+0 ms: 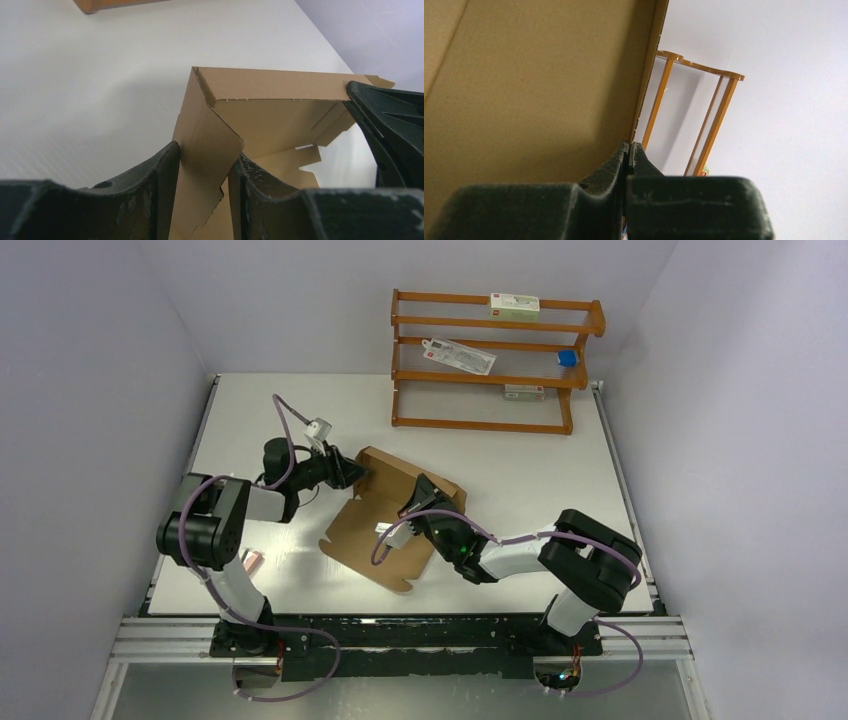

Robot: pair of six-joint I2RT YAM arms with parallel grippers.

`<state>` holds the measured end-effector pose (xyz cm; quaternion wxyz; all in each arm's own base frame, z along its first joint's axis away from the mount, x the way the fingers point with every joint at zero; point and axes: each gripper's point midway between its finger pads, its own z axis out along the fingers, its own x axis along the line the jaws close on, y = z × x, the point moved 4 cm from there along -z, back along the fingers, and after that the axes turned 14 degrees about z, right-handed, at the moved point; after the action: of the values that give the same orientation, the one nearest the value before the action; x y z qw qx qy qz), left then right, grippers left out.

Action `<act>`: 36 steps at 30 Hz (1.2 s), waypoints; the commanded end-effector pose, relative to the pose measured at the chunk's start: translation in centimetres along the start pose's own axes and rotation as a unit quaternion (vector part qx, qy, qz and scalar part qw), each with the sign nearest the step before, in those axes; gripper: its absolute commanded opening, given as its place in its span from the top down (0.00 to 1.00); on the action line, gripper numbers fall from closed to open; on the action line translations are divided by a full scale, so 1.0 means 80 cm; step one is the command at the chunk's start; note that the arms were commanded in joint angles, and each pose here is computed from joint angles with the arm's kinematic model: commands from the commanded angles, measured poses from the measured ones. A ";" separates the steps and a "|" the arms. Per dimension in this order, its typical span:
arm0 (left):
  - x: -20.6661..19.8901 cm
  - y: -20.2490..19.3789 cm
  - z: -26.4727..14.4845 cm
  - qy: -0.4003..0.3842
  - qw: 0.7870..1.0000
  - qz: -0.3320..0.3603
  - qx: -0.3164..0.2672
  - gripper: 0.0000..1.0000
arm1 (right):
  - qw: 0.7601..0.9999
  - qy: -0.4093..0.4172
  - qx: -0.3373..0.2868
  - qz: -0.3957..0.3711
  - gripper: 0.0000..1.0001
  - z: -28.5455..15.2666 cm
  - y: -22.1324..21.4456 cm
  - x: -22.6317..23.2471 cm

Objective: Fold the paper box

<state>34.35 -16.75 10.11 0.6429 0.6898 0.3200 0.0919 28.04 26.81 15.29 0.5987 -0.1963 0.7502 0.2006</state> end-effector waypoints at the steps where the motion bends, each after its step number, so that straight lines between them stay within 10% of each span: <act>1: -0.007 0.014 0.006 0.035 0.999 0.021 -0.004 0.56 | 1.000 0.019 -0.013 -0.010 1.00 0.004 0.007 0.009; 17: -0.029 0.034 -0.016 0.149 0.987 0.049 0.033 0.39 | 1.000 0.008 -0.005 -0.007 1.00 0.003 0.005 0.002; 28: 0.026 0.076 -0.070 0.134 0.990 0.012 -0.042 0.31 | 1.000 0.009 -0.006 -0.009 1.00 0.001 0.004 0.002; 36: 0.091 0.040 -0.085 0.181 0.983 -0.029 0.017 0.33 | 1.000 0.008 -0.009 -0.009 1.00 -0.001 0.004 0.001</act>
<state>36.16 -7.51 13.03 0.5777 0.6428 0.4556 0.2132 28.01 26.96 15.36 0.5991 -0.1976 0.7485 0.2042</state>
